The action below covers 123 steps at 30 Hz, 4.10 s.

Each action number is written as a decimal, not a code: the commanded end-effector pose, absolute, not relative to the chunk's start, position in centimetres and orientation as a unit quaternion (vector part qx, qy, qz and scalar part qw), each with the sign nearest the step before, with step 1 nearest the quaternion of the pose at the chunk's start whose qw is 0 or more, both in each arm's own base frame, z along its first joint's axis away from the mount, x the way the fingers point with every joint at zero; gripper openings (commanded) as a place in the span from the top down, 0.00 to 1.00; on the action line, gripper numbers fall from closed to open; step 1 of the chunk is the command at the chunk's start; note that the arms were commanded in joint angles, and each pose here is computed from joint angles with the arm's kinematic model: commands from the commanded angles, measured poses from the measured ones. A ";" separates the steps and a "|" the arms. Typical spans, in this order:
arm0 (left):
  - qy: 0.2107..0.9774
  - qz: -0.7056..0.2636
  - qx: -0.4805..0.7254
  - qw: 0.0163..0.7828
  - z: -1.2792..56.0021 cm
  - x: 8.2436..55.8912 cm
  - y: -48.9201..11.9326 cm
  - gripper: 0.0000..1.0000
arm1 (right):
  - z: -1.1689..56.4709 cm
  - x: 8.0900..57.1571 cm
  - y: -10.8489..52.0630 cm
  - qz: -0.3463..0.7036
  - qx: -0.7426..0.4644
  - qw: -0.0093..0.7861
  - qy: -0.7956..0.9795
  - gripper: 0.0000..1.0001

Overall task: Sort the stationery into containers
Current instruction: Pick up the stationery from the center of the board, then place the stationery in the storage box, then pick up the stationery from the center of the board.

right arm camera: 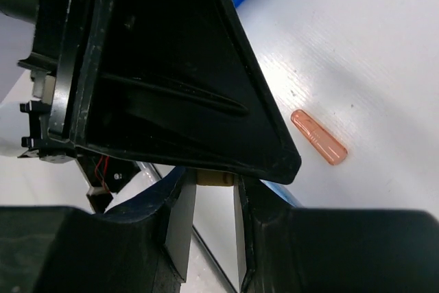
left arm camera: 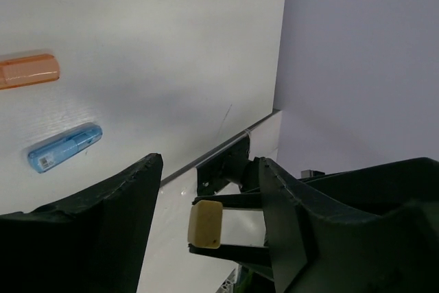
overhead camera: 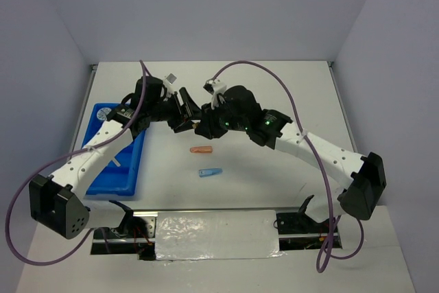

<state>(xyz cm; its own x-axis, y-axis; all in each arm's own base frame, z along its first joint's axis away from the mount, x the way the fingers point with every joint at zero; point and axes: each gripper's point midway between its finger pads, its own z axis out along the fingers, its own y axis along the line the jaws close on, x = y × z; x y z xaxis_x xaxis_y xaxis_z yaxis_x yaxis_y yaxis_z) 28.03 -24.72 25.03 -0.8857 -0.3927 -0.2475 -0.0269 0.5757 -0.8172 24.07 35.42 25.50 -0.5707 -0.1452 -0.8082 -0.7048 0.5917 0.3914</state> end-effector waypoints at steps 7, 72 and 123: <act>0.852 -0.469 -0.096 0.212 27.2 28.1 -26.4 0.40 | 25.9 26.7 34.7 0.345 -0.226 0.384 0.826 0.79; 0.777 -0.051 -0.574 0.253 13.7 24.1 8.6 1.00 | 22.2 27.6 24.4 0.312 -0.092 0.373 0.869 0.00; 0.888 -0.219 -0.276 0.295 20.4 26.1 -3.2 0.01 | 1.1 20.7 33.8 0.099 -0.529 0.221 0.813 0.57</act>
